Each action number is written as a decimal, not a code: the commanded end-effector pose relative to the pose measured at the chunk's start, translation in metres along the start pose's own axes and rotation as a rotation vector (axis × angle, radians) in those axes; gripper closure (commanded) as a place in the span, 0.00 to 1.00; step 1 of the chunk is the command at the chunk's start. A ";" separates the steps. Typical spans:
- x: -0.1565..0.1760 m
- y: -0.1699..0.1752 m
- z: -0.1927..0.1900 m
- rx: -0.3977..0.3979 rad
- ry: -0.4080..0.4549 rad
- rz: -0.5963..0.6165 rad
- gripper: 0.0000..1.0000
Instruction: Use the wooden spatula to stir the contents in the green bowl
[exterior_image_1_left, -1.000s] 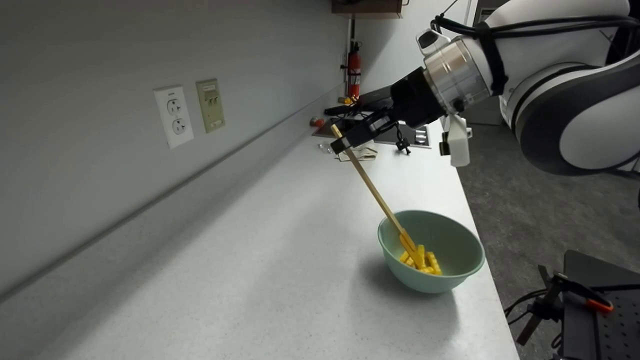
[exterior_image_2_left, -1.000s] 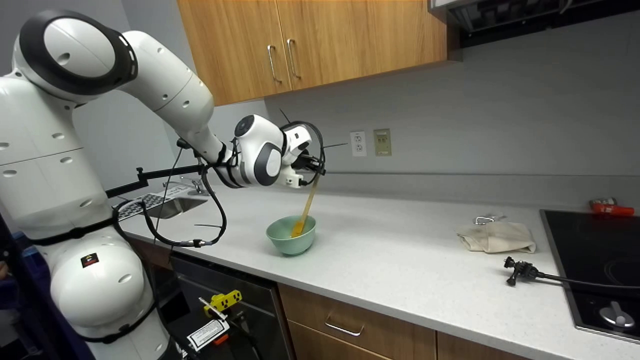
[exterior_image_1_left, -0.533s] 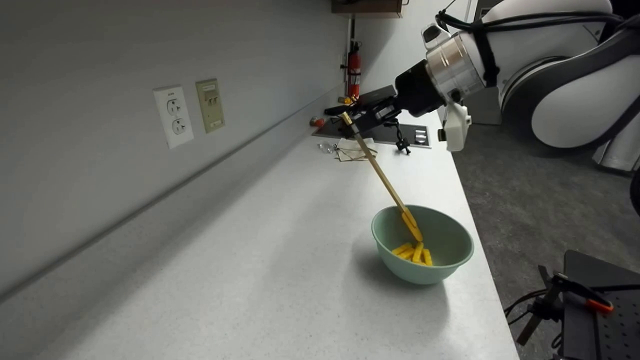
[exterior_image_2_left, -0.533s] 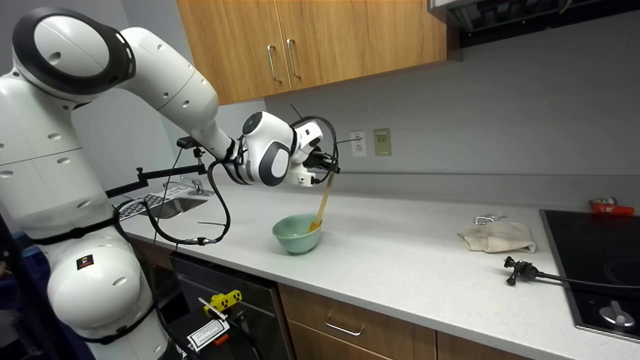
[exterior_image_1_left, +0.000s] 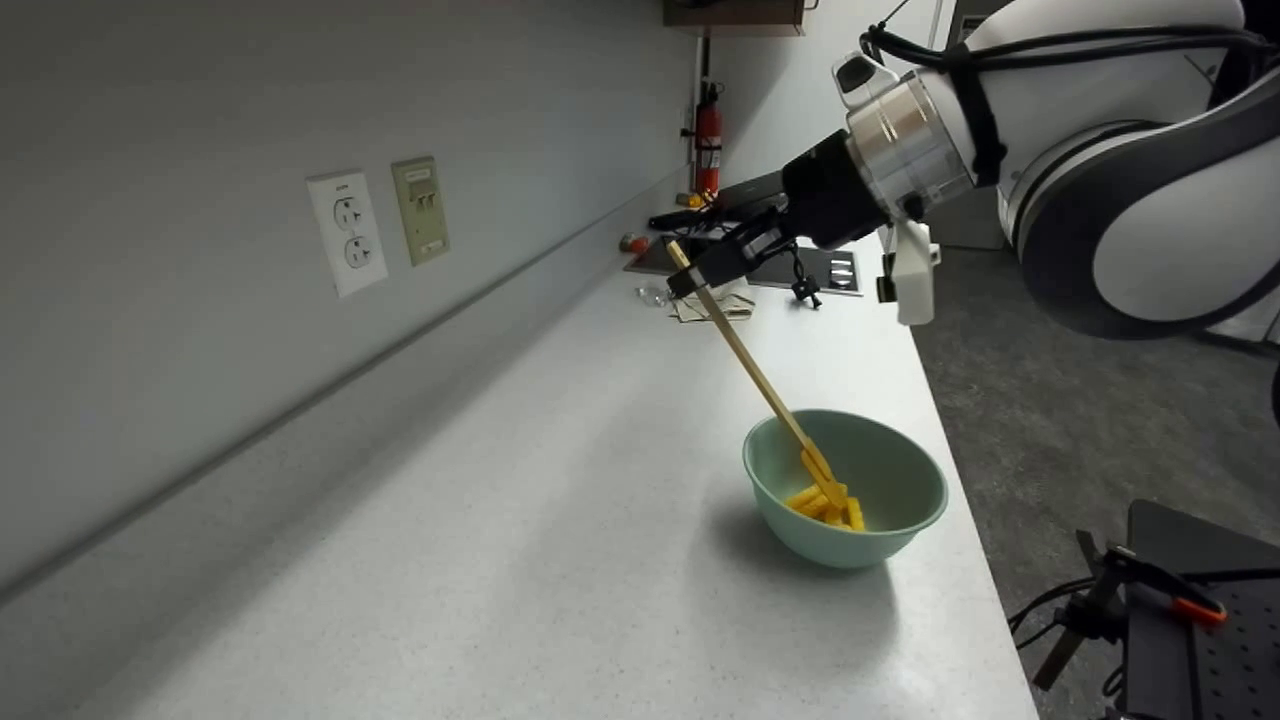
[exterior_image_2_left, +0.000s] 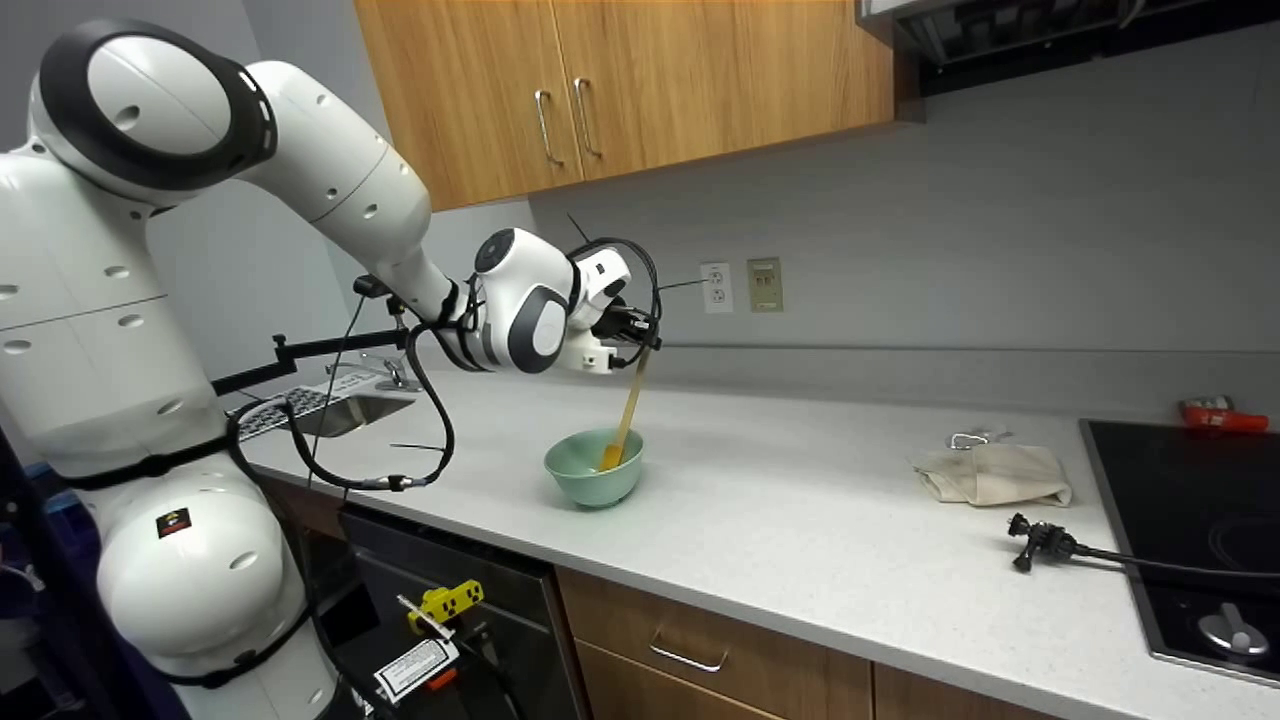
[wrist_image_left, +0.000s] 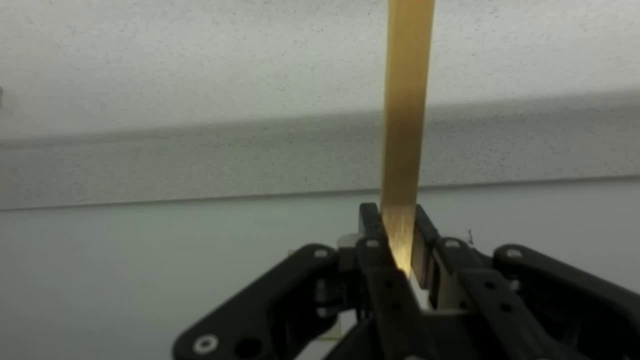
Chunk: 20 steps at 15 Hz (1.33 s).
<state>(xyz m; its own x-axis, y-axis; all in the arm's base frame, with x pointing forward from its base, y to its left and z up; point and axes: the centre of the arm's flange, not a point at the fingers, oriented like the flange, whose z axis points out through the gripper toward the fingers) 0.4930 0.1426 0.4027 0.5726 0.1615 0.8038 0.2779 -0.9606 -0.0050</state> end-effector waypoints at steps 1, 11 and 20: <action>-0.011 -0.010 0.011 0.036 0.016 -0.011 0.96; -0.009 -0.014 0.011 -0.013 0.101 -0.120 0.96; 0.004 -0.034 -0.011 0.099 0.061 -0.133 0.96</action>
<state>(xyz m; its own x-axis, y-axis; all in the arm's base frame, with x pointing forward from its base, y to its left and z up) 0.4782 0.1869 0.3921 0.4759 0.2525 0.8425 0.4260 -0.9042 0.0303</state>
